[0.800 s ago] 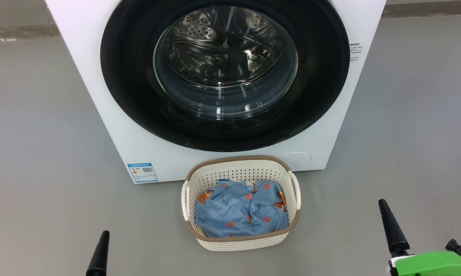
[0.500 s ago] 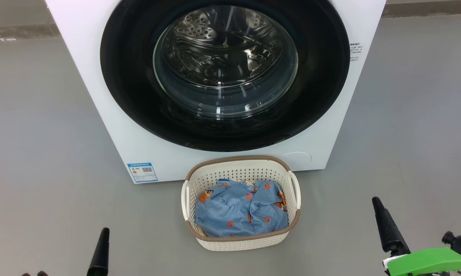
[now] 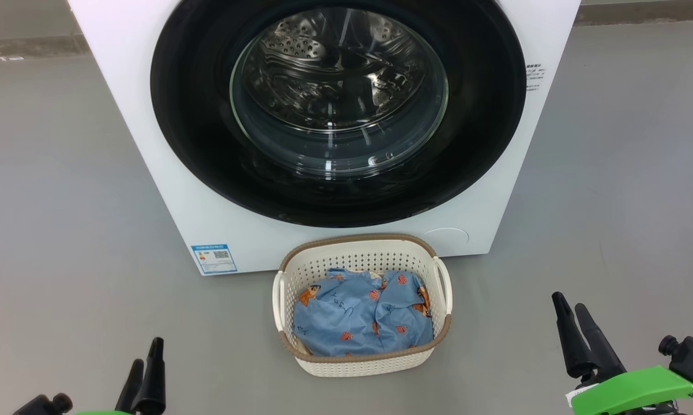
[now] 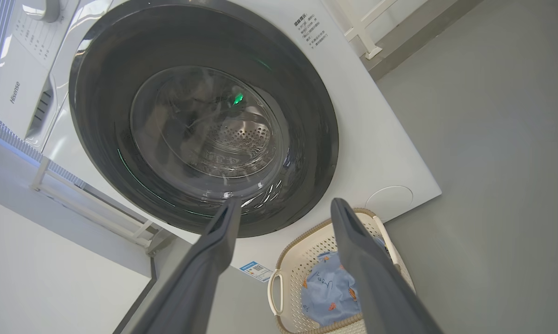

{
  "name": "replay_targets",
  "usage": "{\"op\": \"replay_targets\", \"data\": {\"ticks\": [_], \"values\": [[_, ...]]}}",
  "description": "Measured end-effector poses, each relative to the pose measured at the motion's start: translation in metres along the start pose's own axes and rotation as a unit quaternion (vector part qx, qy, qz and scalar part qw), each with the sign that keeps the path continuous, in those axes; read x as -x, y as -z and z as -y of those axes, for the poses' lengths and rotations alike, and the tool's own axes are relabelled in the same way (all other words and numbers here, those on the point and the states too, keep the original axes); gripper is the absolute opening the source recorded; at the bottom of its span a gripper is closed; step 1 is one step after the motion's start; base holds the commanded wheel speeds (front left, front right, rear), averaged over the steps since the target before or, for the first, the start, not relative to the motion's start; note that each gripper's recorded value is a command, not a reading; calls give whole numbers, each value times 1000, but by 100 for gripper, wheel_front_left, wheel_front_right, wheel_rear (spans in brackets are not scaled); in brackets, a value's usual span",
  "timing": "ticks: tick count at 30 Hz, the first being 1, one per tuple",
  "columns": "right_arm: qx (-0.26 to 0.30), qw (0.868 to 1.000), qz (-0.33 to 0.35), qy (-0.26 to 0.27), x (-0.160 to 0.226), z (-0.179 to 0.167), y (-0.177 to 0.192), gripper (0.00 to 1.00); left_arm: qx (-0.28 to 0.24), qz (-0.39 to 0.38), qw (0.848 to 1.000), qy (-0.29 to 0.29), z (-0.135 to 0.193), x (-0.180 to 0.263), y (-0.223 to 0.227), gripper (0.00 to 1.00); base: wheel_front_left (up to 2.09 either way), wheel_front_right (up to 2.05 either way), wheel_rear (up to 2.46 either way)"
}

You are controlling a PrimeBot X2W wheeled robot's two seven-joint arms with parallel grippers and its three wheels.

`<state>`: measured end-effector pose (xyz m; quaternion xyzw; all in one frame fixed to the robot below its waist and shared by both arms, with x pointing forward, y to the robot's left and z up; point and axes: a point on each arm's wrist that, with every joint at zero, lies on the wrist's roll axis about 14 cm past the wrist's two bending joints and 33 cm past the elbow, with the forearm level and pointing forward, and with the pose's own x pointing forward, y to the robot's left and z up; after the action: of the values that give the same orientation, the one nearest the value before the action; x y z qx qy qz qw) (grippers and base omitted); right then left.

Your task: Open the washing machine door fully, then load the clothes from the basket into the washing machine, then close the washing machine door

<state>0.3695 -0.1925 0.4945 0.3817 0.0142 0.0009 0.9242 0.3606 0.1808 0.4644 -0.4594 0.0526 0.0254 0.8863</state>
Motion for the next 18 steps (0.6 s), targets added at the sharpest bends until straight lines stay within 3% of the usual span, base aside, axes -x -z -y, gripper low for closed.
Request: {"op": "replay_targets", "data": {"ticks": [18], "values": [[118, 993, -4, -18, 0, -2, 1, 100, -122, 10, 992, 20, 7, 0, -5, 100, 0, 0, 0]]}}
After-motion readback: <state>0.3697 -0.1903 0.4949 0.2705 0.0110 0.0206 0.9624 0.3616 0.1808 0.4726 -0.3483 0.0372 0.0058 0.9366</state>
